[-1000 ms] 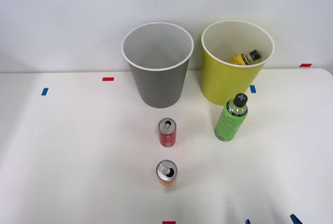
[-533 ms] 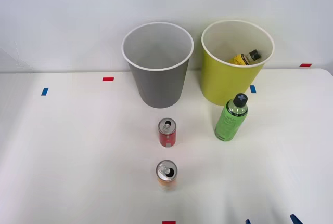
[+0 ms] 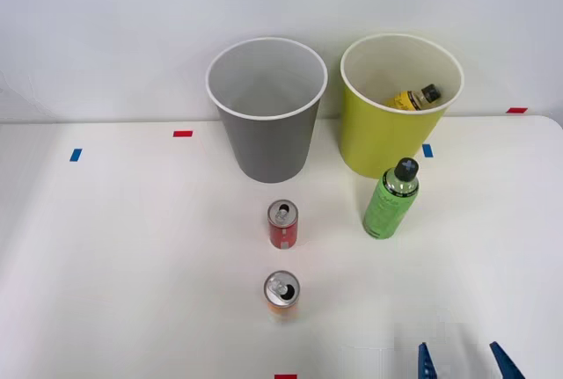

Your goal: Put cans in the gray bin, plastic bottles in the light green bin

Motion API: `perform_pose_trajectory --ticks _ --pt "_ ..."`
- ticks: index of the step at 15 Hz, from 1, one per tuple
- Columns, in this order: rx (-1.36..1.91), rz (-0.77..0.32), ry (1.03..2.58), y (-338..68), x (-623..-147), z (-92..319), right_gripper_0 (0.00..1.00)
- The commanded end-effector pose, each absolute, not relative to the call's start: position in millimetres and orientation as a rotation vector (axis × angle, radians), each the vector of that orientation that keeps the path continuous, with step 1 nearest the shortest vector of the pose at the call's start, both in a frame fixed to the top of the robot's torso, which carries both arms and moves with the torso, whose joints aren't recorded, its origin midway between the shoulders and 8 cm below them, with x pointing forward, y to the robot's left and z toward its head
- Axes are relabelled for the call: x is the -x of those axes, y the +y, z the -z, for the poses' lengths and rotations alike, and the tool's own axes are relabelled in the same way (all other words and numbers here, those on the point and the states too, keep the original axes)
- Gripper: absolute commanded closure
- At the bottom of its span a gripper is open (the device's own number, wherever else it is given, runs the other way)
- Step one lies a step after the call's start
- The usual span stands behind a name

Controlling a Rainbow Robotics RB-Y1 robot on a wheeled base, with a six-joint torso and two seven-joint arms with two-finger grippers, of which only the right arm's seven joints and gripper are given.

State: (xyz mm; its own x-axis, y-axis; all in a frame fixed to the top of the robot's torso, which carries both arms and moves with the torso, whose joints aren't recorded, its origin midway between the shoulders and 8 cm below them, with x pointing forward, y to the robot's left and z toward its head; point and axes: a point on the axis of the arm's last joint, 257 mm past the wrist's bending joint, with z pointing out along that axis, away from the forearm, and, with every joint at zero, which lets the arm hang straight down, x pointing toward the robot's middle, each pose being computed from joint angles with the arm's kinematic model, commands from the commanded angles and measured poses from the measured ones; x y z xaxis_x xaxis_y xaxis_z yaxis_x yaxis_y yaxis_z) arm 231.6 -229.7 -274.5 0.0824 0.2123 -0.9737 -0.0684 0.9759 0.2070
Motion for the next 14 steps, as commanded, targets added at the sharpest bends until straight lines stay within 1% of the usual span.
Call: perform_pose_trajectory --ticks 1,9,14 --pt "-0.108 -0.210 1.405 -227 -256 258 0.00" --pt "-0.093 -0.222 1.371 -205 -320 243 0.00" --pt "-0.073 -0.226 1.395 -193 -367 238 0.00"
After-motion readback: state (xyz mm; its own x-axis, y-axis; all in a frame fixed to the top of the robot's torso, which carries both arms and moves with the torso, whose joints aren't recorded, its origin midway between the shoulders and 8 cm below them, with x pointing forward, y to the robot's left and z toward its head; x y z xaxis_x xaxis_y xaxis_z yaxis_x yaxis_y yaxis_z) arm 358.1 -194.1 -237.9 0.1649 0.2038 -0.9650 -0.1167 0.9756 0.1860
